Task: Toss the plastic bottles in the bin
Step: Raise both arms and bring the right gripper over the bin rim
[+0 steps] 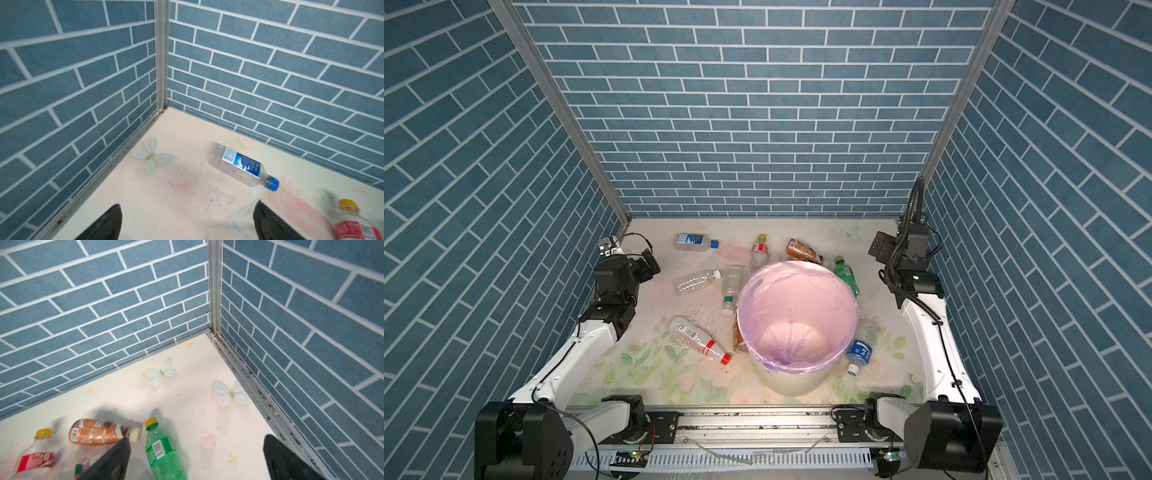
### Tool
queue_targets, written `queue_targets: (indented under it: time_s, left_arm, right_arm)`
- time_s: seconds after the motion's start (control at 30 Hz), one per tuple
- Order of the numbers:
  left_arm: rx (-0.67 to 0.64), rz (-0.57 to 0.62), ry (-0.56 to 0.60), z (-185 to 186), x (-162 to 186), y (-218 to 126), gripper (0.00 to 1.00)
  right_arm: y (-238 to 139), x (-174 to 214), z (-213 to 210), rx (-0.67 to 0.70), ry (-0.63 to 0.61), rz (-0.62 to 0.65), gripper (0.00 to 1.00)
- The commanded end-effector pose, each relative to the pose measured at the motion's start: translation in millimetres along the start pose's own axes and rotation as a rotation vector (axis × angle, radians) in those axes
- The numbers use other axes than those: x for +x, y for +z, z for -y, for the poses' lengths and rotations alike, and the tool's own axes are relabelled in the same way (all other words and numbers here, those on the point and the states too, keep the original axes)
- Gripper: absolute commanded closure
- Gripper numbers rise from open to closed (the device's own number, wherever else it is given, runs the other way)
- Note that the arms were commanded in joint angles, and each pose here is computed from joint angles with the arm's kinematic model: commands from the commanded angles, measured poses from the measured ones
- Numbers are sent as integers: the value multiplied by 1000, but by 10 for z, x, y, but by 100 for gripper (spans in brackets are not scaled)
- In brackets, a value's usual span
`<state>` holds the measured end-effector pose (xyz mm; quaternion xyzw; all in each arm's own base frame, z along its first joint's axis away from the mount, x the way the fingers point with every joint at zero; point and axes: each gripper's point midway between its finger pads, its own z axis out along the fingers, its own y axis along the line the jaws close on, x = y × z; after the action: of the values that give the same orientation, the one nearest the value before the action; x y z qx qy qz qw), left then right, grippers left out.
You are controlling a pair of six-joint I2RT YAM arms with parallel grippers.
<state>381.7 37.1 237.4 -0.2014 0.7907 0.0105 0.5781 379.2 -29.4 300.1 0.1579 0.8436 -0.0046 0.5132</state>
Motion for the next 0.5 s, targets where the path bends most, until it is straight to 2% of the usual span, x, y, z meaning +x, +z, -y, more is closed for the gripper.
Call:
queue_targets:
  time_s: [0.0, 0.13, 0.27, 0.37, 0.47]
  left_arm:
    - [138, -226, -98, 331, 202, -95, 1]
    - [273, -359, -41, 822, 109, -291, 1]
    - [435, -396, 45, 1275, -25, -607, 1]
    - [477, -435, 102, 1353, -131, -794, 1]
    - [544, -460, 108, 1443, -226, -985, 1]
  right_arm:
    - [-176, 180, -200, -92, 9, -173, 1]
    - [-490, -1, -445, -178, -16, -178, 3]
    - [-821, -103, -744, -260, -76, -202, 7]
    - [-1028, -90, -958, -322, -138, -246, 10]
    - [-1172, -2, -1115, -376, -183, -309, 14]
